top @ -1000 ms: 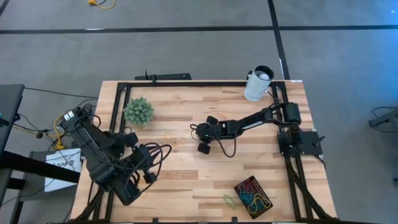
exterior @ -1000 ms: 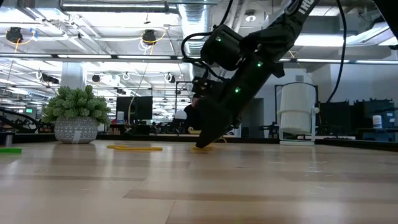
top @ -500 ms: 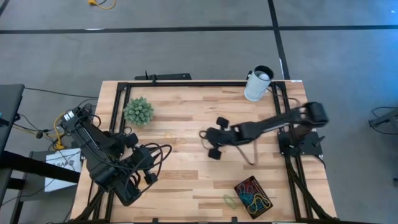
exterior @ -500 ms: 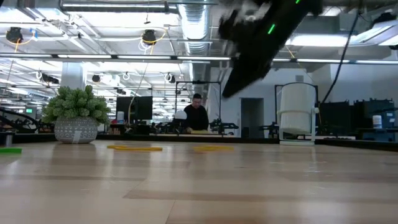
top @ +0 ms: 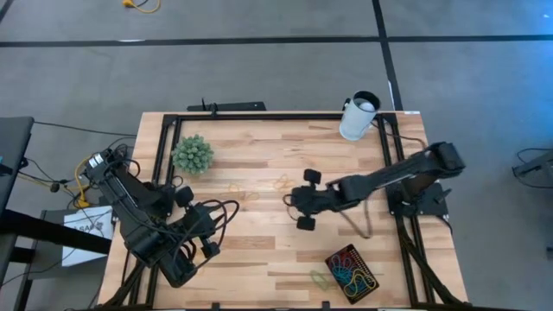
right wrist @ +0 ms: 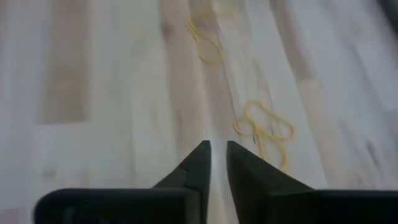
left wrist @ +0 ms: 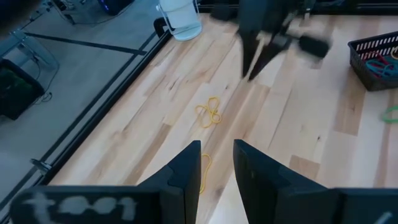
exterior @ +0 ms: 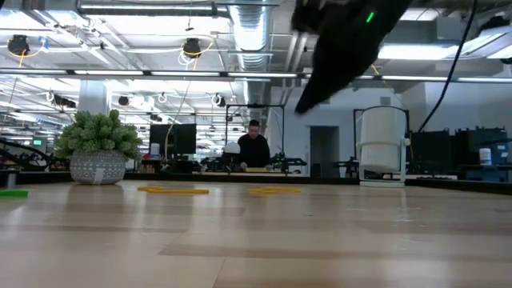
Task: Pick and place rubber bands into bin
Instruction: Put the yellow rubber band into the black basket
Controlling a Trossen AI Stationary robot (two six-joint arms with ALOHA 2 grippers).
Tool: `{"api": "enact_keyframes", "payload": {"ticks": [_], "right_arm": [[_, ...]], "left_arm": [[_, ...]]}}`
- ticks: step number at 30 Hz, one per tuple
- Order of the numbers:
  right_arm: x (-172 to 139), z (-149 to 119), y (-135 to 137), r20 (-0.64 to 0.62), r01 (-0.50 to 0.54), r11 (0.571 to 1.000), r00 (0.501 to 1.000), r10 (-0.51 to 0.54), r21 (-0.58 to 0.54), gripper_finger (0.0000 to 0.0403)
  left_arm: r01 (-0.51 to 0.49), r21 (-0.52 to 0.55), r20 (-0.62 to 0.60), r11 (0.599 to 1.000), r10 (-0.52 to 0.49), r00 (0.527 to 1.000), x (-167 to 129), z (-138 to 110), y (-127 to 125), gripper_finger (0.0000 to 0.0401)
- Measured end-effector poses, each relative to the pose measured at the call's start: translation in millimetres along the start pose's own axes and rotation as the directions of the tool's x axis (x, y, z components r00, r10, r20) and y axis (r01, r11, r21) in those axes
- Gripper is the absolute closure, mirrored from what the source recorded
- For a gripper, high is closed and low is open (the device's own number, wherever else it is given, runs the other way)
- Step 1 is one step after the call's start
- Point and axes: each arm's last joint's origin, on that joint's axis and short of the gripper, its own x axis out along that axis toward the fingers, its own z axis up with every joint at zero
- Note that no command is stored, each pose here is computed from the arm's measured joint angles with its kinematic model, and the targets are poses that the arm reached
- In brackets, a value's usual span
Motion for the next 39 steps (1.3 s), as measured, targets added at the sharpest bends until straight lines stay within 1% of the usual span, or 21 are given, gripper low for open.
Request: {"api": "enact_keyframes", "payload": {"ticks": [2, 5, 8, 12, 15, 18, 20, 22, 24, 27, 30, 33, 35, 37, 38, 39], "right_arm": [[24, -4, -5, -0.049, 0.011, 1.000, 0.999, -0.011, 0.014, 0.0332], [58, -12, -15, -0.120, 0.002, 1.000, 0.993, 0.000, 0.013, 0.0300], [82, -17, -26, -0.170, 0.009, 1.000, 0.985, -0.005, 0.025, 0.0266], [101, -14, -46, -0.193, 0.041, 0.998, 0.981, -0.031, 0.046, 0.0227], [109, -10, -59, -0.198, 0.050, 0.997, 0.979, -0.038, 0.054, 0.0207], [116, -7, -68, -0.176, -0.011, 0.995, 0.984, 0.028, 0.100, 0.0199], [119, -10, -72, -0.193, -0.054, 0.991, 0.978, 0.078, 0.126, 0.0199], [128, -13, -73, -0.195, -0.080, 0.986, 0.975, 0.109, 0.149, 0.0203], [129, -14, -73, -0.207, -0.088, 0.982, 0.971, 0.122, 0.165, 0.0210], [141, -20, -71, -0.218, -0.085, 0.982, 0.968, 0.122, 0.169, 0.0224], [145, -19, -71, -0.188, -0.073, 0.982, 0.976, 0.106, 0.176, 0.0244], [144, -17, -69, -0.179, -0.064, 0.979, 0.979, 0.099, 0.193, 0.0289], [142, -17, -69, -0.183, -0.064, 0.974, 0.978, 0.105, 0.216, 0.0334], [136, -13, -66, -0.171, -0.078, 0.974, 0.978, 0.116, 0.212, 0.0380], [132, -12, -64, -0.167, -0.083, 0.975, 0.979, 0.119, 0.206, 0.0390], [129, -11, -61, -0.160, -0.085, 0.975, 0.980, 0.119, 0.204, 0.0392]], "left_arm": [[0.002, -0.001, 0.001, 1.000, -0.002, 1.000, 0, 0, 0, 0.0317], [0.002, -0.001, 0.001, 1.000, -0.002, 1.000, 0, 0, 0, 0.0317], [0.002, 0.005, 0.001, 1.000, -0.002, 1.000, 0, 0, 0, 0.0317], [0.002, 0.021, 0.001, 1.000, -0.002, 1.000, 0, 0, 0, 0.0317], [0.002, 0.023, 0.001, 1.000, -0.002, 1.000, 0, 0, 0, 0.0317], [0.002, 0.037, 0.000, 0.999, -0.002, 1.000, 0, 0, 0, 0.0317], [0.002, 0.041, -0.001, 0.999, -0.002, 1.000, 0, 0, -1, 0.0317], [0.006, 0.038, -0.006, 0.999, -0.006, 1.000, 0, 0, -1, 0.0317], [0.010, 0.035, -0.010, 0.999, -0.010, 1.000, 0, 0, -2, 0.0317], [0.013, 0.029, -0.009, 0.999, -0.013, 1.000, 0, 0, -2, 0.0317], [0.015, 0.027, -0.008, 1.000, -0.015, 1.000, 0, 0, -2, 0.0317], [0.018, 0.021, -0.007, 1.000, -0.018, 1.000, 0, 0, -3, 0.0317], [0.019, 0.021, -0.009, 1.000, -0.019, 1.000, 0, 0, -3, 0.0317], [0.022, 0.021, -0.016, 1.000, -0.022, 1.000, 0, 0, -3, 0.0317], [0.022, 0.021, -0.015, 1.000, -0.022, 1.000, 0, 0, -3, 0.0317], [0.022, 0.021, -0.015, 1.000, -0.022, 1.000, 0, 0, -3, 0.0317]]}}
